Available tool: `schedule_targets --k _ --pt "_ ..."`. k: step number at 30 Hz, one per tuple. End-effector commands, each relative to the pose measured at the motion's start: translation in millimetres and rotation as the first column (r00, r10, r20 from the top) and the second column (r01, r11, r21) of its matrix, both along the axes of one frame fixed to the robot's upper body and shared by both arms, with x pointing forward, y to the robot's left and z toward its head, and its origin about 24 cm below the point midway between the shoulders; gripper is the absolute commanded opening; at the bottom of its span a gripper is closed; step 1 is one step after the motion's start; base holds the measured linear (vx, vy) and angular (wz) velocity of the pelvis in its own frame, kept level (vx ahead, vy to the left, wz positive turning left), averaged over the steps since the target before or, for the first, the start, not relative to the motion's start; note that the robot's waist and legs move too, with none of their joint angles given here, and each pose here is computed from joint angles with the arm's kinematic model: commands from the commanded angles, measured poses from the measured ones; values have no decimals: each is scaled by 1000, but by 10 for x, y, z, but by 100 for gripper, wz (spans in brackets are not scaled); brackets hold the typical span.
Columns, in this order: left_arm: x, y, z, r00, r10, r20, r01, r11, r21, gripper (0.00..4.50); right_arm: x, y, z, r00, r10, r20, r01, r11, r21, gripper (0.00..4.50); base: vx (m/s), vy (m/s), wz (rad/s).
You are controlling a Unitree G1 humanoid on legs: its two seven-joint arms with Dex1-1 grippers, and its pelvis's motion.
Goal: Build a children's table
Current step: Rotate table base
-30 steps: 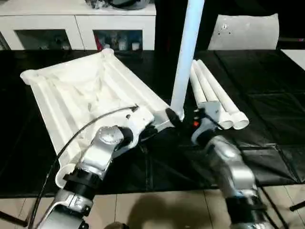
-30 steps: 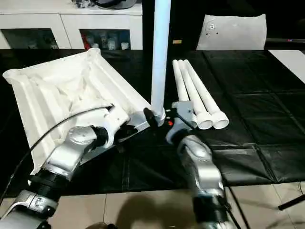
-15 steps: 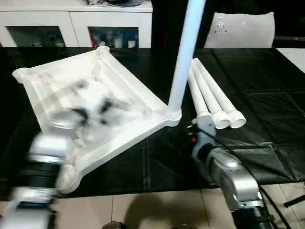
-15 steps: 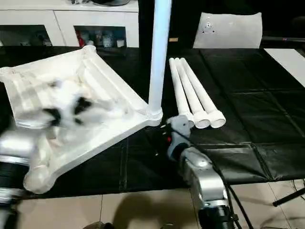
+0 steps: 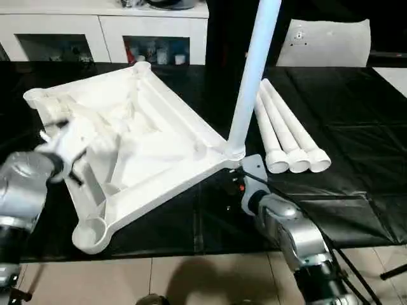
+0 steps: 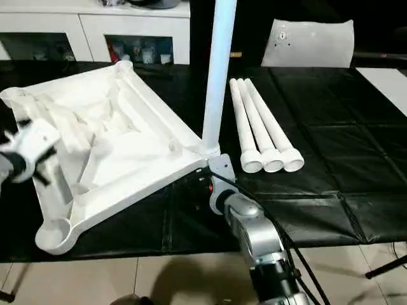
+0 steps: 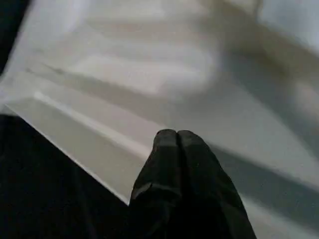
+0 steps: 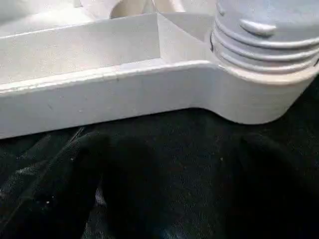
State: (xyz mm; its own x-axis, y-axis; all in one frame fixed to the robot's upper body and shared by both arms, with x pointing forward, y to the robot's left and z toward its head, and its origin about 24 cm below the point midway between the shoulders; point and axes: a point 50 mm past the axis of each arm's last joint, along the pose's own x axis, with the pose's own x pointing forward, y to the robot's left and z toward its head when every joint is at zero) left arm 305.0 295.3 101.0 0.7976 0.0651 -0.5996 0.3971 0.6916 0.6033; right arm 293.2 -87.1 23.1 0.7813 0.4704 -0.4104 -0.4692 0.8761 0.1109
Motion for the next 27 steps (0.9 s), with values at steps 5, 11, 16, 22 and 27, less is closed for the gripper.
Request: schedule_targets --k 5,11,16,22,27 --pt "-67 12 17 995 -25 -95 31 997 68 1 76 38 1 1000 8 6 -7 1000 -17 450 0 0 0" --pt "-280 -286 -74 931 -230 -282 192 969 -156 1 179 90 15 1000 22 19 -21 999 -27 450 0 0 0" --pt "-503 -732 -95 755 -584 -298 463 797 -389 1 269 130 39 999 25 29 -24 999 -27 450 0 0 0" --pt "-689 -984 -125 631 -718 -295 494 665 -561 1 324 179 66 998 36 41 -35 999 -29 450 0 0 0" --pt "-546 -1191 -188 657 -725 -208 518 634 -575 1 366 206 75 998 43 48 -42 999 -28 450 0 0 0"
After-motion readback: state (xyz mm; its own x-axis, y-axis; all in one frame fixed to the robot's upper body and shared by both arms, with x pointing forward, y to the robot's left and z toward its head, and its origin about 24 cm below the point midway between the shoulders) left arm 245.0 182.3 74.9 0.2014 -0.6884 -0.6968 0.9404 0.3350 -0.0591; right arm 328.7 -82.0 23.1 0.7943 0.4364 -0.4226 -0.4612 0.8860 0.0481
